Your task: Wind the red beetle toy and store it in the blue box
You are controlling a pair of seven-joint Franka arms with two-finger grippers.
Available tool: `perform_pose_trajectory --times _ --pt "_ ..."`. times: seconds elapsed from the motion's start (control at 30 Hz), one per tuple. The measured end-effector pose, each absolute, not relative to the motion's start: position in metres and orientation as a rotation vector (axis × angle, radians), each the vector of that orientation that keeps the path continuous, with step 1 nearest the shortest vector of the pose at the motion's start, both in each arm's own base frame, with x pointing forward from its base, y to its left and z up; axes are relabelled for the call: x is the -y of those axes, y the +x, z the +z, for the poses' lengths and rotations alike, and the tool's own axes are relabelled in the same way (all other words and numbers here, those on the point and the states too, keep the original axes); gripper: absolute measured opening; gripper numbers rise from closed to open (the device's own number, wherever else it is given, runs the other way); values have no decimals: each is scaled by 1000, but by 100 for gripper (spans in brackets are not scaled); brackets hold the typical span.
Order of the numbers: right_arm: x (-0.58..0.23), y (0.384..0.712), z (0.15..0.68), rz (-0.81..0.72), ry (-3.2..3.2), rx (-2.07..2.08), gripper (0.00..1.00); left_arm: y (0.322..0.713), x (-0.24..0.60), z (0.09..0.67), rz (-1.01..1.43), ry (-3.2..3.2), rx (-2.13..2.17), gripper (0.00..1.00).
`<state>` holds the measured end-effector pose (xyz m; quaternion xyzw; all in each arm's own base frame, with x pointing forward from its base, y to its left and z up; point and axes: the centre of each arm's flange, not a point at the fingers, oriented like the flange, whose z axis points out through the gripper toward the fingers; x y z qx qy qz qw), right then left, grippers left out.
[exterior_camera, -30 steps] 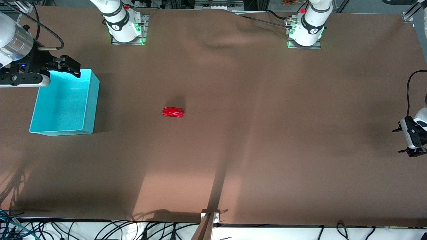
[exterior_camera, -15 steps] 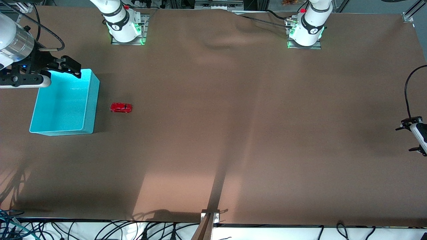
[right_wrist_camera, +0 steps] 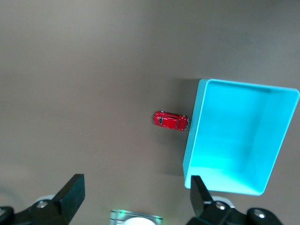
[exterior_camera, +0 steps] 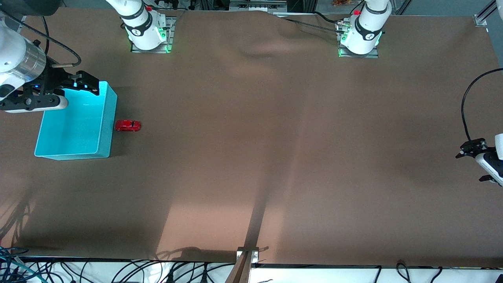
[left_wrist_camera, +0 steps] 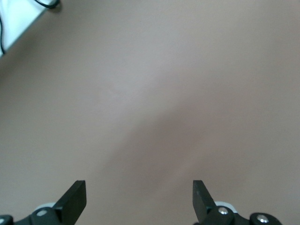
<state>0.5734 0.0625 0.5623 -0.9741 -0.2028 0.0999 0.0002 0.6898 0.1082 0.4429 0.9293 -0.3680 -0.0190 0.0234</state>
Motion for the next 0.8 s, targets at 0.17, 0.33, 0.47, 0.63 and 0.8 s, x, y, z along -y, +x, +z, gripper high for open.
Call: perform_pose_trajectory --times 0.17,0.33,0.47,0.63,0.8 --pt "-40 583 528 383 -2932 926 100 693 -61 446 -70 2896 1027 100" --pt "-23 589 490 408 -2801 1162 100 692 -11 460 -56 2931 949 100" --pt "-14 586 448 404 -2679 1348 100 685 21 477 -61 2983 861 100" --pt "1 576 391 353 -2528 1553 100 667 46 496 -70 3075 631 100" --pt "18 558 340 286 -2393 1714 100 639 49 513 -61 3119 336 100"
